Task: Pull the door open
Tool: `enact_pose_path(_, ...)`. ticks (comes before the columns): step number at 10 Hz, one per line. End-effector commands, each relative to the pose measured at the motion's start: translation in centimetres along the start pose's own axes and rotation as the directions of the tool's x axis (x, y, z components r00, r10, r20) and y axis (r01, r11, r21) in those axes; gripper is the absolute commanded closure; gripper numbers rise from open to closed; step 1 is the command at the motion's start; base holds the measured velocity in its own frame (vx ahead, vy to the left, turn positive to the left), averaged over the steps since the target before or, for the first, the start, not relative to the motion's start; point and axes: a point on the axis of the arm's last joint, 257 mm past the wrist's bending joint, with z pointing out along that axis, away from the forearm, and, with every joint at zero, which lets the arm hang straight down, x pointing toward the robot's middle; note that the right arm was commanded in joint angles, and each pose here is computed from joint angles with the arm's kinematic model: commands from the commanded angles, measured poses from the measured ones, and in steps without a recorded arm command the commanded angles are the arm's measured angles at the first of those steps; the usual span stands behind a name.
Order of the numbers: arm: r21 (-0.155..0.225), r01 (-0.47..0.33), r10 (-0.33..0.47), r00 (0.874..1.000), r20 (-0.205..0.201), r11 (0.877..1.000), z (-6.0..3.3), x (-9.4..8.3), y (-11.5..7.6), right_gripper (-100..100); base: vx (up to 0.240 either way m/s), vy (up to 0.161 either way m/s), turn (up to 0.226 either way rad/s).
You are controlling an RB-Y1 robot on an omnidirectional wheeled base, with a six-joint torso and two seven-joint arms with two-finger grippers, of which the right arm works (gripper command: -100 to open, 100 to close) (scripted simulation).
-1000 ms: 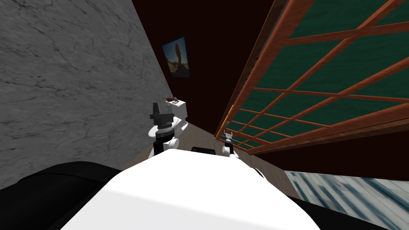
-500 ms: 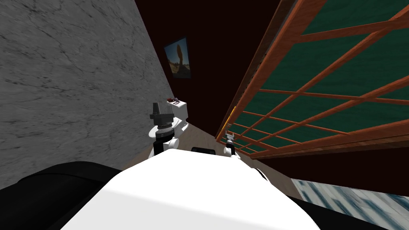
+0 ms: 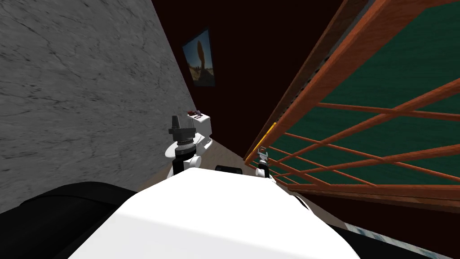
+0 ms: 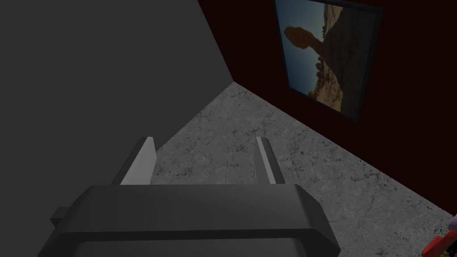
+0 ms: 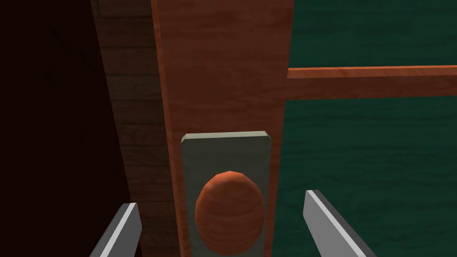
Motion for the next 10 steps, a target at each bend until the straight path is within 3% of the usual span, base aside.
enact_pose_path(1,-0.006,-0.001,0.001,1.0,0.0,1.0,-0.02,-0.15,0.7,-100,0.14,-0.017,0.03)
enact_pose_path(2,-0.004,0.0,0.0,1.0,0.002,1.0,0.11,-0.09,0.45,-100,0.042,-0.009,-0.006)
enact_pose_path(3,-0.004,0.0,0.0,1.0,0.002,1.0,0.11,-0.09,0.45,100,0.0,0.0,0.0)
enact_pose_path(8,-0.004,0.0,0.0,1.0,0.002,1.0,0.11,-0.09,0.45,100,-0.008,-0.001,0.001)
enact_pose_path(10,0.022,-0.001,0.001,1.0,0.003,1.0,-0.12,-0.13,0.29,100,-0.137,-0.01,0.073)
